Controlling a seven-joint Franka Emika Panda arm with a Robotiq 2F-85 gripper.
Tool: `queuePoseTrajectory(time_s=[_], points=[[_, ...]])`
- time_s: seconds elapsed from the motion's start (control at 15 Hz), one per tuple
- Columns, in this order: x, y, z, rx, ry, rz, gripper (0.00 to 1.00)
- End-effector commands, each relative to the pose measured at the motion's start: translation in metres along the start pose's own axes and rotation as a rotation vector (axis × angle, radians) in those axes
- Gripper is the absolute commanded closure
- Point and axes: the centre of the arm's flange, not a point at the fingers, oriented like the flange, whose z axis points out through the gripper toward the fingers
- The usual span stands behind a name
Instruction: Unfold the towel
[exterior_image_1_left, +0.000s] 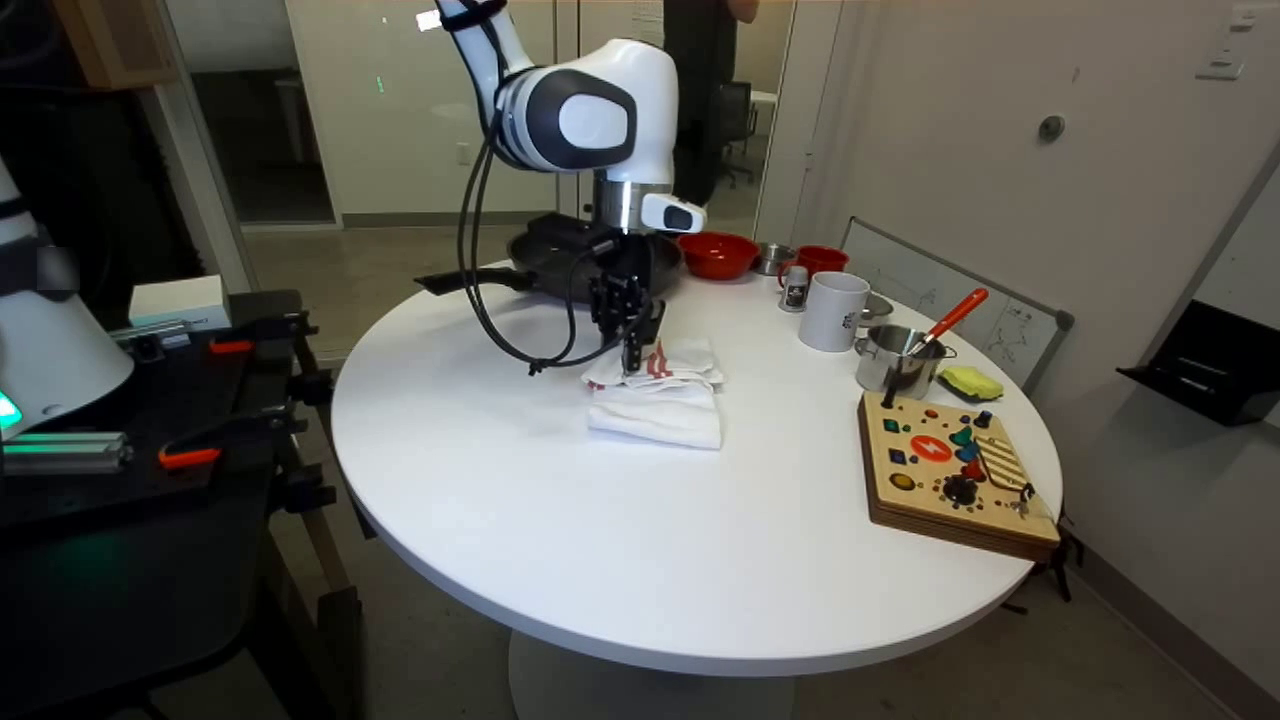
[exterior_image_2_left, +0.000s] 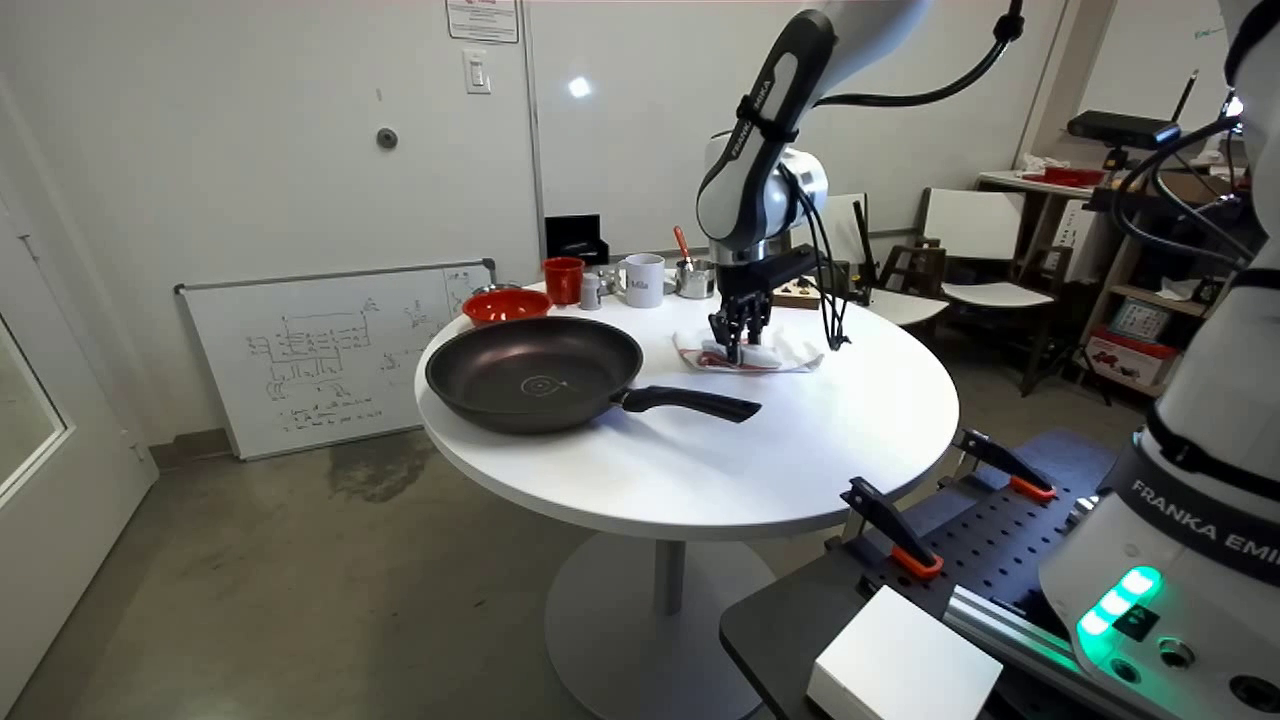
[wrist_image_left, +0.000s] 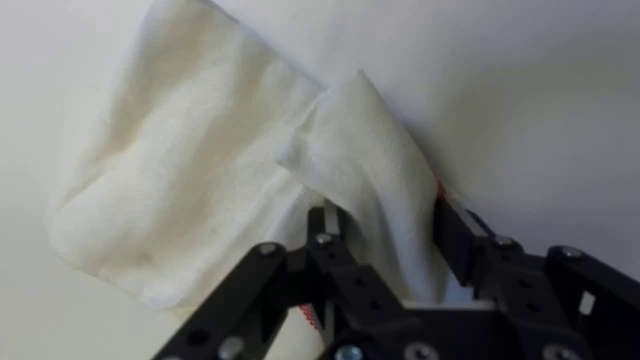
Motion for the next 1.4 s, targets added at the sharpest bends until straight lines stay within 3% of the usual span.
queuePoseTrajectory(time_s=[0.0, 0.2, 0.4, 0.67, 0.8, 1.07, 1.33], points=[[0.009, 0.001, -0.002, -0.013, -0.024, -0.026, 0.78], [0.014, -0.002, -0.031, -0.063, -0.037, -0.070, 0.98], [0.024, -0.008, -0.082, -0.117, -0.040, -0.145, 0.95], [0.039, -0.015, -0.148, -0.132, -0.017, -0.266, 0.95], [0.041, -0.028, -0.168, -0.167, 0.004, -0.376, 0.94], [0.035, -0.067, -0.161, -0.320, -0.053, -0.526, 0.95], [0.028, -0.097, -0.148, -0.417, -0.107, -0.718, 0.95]])
